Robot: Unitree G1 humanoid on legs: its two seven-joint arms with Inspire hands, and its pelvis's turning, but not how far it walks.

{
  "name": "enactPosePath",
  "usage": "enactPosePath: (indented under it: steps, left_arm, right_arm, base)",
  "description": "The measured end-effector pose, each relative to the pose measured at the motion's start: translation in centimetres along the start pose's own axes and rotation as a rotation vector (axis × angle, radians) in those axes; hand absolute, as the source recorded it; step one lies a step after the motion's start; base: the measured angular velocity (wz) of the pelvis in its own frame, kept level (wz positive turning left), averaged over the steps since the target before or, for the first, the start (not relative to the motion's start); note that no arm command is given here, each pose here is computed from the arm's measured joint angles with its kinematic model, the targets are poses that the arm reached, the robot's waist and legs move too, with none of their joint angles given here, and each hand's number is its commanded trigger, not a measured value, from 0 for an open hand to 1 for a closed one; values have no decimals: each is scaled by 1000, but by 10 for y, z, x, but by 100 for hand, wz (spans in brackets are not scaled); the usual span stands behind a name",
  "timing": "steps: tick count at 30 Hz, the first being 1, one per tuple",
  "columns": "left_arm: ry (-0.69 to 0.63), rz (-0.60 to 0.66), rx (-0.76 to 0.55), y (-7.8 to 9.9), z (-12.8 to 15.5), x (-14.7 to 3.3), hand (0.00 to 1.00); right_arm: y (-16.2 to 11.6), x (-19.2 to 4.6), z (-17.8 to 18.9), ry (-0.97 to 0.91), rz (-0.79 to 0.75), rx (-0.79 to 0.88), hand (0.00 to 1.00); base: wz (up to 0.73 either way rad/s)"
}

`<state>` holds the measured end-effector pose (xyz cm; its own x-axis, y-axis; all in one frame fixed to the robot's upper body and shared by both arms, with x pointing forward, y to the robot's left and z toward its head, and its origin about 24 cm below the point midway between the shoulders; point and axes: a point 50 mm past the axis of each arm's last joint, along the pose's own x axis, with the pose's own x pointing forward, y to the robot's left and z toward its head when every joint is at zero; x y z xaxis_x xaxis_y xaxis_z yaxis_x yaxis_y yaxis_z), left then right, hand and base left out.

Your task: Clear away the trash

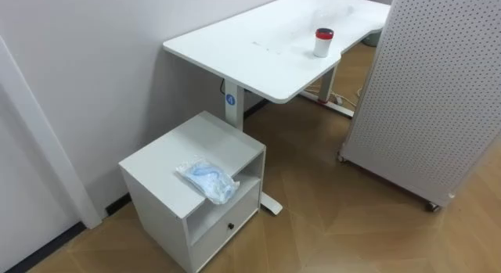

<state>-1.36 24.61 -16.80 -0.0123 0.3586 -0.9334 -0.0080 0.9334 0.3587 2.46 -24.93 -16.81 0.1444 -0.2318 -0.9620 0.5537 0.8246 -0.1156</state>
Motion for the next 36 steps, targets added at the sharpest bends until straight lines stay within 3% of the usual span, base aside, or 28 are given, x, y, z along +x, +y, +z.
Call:
enactPosePath:
  steps: [30, 36]
  left_arm:
    - [21, -1, 15, 8, -7, 1, 0]
    - [8, -20, 3, 8, -5, 1, 0]
  right_arm:
    - [13, 1, 7, -12, 95, -52, 100]
    - [-3, 0, 5, 3, 49, -60, 100]
  base:
    - [-2]
    - [1]
